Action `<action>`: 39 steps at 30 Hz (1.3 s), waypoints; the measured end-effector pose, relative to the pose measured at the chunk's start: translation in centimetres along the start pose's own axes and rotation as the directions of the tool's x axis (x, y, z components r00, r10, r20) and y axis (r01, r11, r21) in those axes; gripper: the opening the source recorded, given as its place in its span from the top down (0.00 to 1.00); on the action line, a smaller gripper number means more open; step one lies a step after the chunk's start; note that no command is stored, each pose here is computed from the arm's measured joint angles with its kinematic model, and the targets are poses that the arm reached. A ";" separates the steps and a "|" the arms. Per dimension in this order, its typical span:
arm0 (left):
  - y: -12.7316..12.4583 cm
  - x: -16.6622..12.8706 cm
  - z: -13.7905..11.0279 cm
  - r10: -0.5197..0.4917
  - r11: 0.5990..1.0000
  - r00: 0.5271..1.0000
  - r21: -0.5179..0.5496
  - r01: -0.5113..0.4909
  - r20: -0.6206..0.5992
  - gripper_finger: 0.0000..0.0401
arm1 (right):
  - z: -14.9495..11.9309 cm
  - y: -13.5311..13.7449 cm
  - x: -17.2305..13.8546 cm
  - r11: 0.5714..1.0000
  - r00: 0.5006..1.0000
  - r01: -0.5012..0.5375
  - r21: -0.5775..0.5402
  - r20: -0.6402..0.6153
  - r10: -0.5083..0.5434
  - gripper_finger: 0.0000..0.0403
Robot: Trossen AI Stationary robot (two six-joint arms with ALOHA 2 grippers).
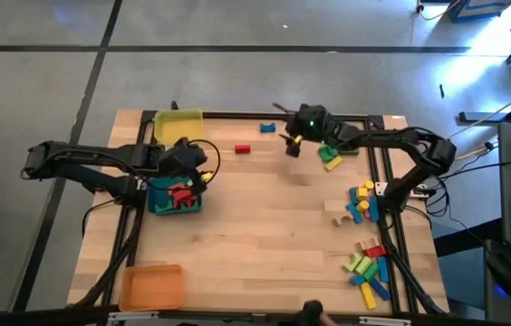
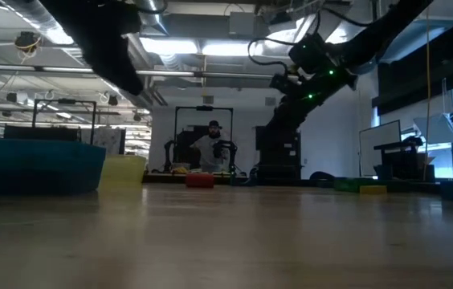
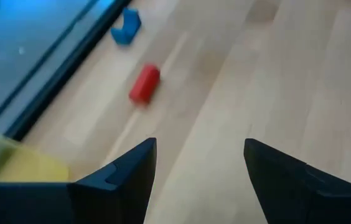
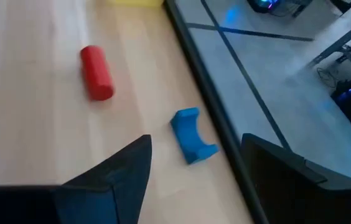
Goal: Sort blocks by size
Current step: Put the blue arch block into the blue bin
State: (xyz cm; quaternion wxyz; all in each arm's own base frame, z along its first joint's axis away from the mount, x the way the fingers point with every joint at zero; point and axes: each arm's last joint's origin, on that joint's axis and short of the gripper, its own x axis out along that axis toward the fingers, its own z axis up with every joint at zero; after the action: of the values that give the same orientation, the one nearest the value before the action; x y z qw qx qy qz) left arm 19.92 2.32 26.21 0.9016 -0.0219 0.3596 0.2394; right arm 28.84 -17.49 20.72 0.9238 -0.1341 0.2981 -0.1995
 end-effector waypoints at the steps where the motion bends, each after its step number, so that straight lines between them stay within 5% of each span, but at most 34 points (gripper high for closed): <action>1: 0.1 0.2 0.1 0.003 1.000 1.000 0.008 -0.003 0.018 0.43 | 0.0 -0.6 0.2 1.000 1.000 0.001 0.004 0.005 -0.001 0.38; 12: 1.7 1.8 0.4 0.065 0.995 0.988 0.061 -0.075 0.140 0.43 | -0.8 -4.9 5.6 0.999 0.995 -0.041 0.016 -0.093 0.042 0.38; 21: 2.7 2.0 0.6 0.106 0.991 0.984 0.065 -0.117 0.143 0.43 | -2.3 -7.5 10.6 0.976 0.953 -0.204 0.077 -0.213 0.216 0.38; 39: 3.0 2.1 0.6 0.118 0.988 0.983 0.084 -0.131 0.142 0.43 | -4.5 -6.7 12.1 0.937 0.891 -0.337 0.092 -0.289 0.349 0.38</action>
State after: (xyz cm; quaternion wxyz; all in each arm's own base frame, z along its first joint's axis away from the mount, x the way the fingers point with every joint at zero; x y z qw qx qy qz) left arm 20.29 5.97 25.72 0.9074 0.0593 0.3084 0.2793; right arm 33.11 -29.44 13.62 0.8906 -0.0291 0.4502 -0.0573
